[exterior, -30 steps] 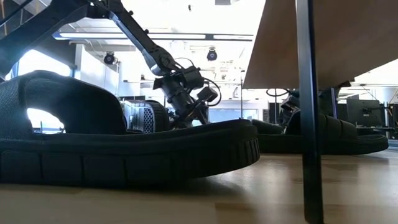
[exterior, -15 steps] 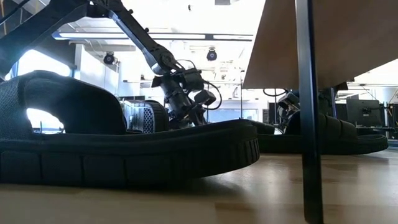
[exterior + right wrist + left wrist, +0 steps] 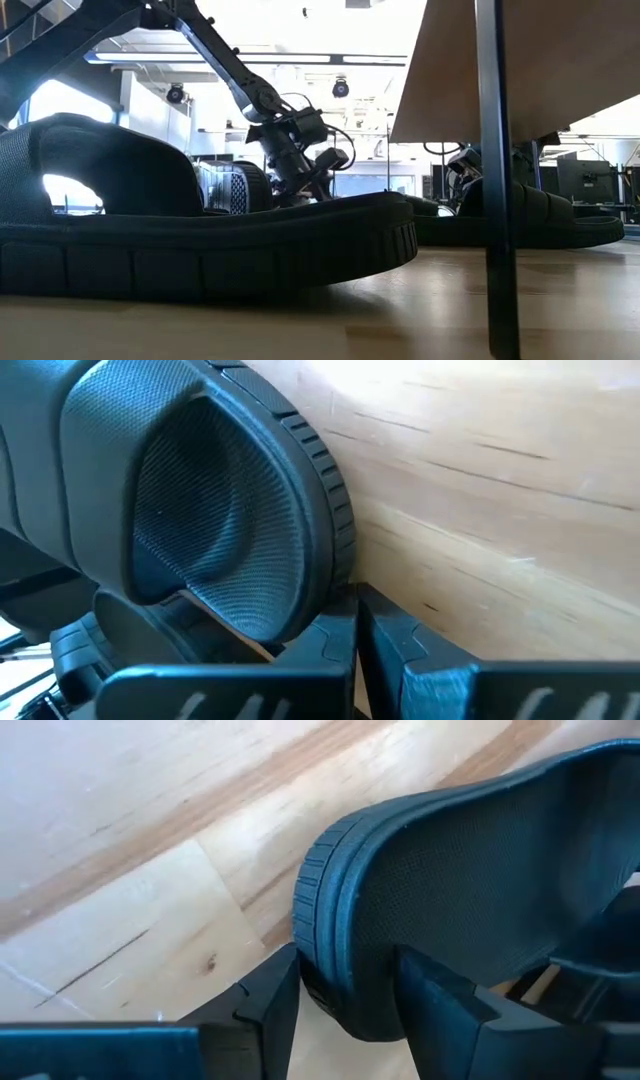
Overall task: Pick and place slides into the shelf
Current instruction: Put the black slide under the shelf
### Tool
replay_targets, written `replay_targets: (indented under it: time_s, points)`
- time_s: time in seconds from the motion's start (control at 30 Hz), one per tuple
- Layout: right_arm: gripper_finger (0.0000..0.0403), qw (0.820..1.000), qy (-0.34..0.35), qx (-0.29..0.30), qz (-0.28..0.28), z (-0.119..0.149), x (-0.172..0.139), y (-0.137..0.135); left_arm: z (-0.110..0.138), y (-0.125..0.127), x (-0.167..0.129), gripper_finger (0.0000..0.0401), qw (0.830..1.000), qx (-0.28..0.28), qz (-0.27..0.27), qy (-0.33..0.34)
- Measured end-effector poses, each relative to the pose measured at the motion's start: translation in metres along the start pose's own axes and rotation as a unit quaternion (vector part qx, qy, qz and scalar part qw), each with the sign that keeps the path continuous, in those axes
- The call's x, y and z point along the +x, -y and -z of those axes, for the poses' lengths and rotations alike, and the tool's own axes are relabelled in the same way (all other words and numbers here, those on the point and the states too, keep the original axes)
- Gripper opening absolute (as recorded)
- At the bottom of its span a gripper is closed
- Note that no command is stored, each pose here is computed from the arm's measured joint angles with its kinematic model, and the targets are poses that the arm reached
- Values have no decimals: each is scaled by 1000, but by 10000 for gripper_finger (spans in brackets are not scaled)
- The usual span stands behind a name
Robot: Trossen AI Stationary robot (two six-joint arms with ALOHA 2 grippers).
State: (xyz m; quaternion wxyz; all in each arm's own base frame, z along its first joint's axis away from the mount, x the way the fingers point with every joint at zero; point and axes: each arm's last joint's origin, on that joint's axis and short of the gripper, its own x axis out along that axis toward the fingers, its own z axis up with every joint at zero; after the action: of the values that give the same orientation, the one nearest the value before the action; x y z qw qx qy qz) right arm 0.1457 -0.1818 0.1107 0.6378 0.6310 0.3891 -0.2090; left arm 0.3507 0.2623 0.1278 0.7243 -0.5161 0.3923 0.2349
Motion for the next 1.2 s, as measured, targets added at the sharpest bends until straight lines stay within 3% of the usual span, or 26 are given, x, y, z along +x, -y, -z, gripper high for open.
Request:
replay_targets:
  time_s: [0.13,0.37,0.6,0.83,1.2]
  points:
    - [0,1000,0,-1,2,0,0,0,0,0,0,116,1000,-1,3,-2]
    - [0,1000,0,-1,8,1,0,1,0,1,0,35,1000,-1,18,-6]
    - [0,1000,3,0,14,0,0,1,-1,3,-3,34,1000,-5,19,-4]
    - [0,999,13,2,32,0,-3,1,-5,18,-31,33,999,13,7,51]
    - [0,990,124,-36,65,9,-38,-21,-10,32,-60,30,990,36,-24,134]
